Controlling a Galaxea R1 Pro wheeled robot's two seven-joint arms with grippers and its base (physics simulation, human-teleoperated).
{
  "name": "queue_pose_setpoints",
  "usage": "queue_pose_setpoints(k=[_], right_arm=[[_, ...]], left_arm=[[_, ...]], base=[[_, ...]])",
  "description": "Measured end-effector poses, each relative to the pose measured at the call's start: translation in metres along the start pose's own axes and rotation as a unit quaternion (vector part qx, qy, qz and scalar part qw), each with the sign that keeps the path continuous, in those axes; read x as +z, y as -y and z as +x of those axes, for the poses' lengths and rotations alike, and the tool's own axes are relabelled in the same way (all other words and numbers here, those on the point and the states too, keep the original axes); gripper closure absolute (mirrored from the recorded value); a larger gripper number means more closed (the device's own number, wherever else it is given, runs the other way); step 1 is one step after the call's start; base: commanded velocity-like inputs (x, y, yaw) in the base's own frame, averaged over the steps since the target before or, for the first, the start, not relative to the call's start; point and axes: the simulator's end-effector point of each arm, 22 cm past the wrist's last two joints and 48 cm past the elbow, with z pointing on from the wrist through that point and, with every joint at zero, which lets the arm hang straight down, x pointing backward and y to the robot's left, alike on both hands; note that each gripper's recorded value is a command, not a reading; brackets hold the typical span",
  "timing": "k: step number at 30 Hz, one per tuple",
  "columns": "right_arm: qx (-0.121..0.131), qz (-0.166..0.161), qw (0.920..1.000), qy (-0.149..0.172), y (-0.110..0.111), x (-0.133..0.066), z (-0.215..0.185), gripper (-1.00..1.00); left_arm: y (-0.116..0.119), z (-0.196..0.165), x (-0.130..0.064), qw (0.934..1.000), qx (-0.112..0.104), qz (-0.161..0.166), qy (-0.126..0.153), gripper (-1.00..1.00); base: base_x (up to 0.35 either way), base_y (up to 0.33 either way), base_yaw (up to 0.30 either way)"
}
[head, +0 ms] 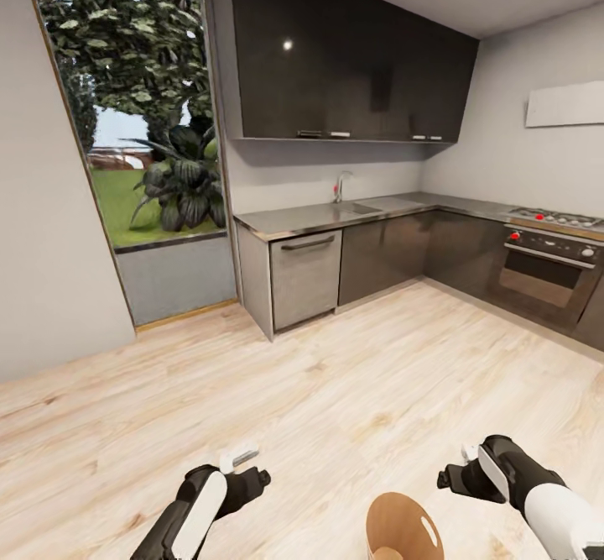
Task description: Put the three can of soda from the living room inside the tash can in the kitchen.
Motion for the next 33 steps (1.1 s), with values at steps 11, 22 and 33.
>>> queue_pose_setpoints(k=[11, 22, 33], right_arm=[[0.024, -0.028, 0.9993, 0.002, -0.012, 0.018, 0.005, -1.0], [0.026, -0.03, 0.9992, 0.004, -0.01, 0.037, 0.011, -1.0], [0.029, -0.031, 0.9991, 0.003, -0.008, 0.056, 0.019, -1.0]], left_arm=[[0.041, -0.049, 0.011, 0.9985, 0.014, 0.049, 0.019, -1.0], [0.025, -0.025, 0.042, 0.9984, -0.024, 0.052, -0.001, -1.0], [0.012, -0.011, 0.063, 0.9988, -0.022, 0.044, -0.004, -1.0]], base=[[0.0, 0.0, 0.0], [0.0, 0.0, 0.0], [0.0, 0.0, 0.0]])
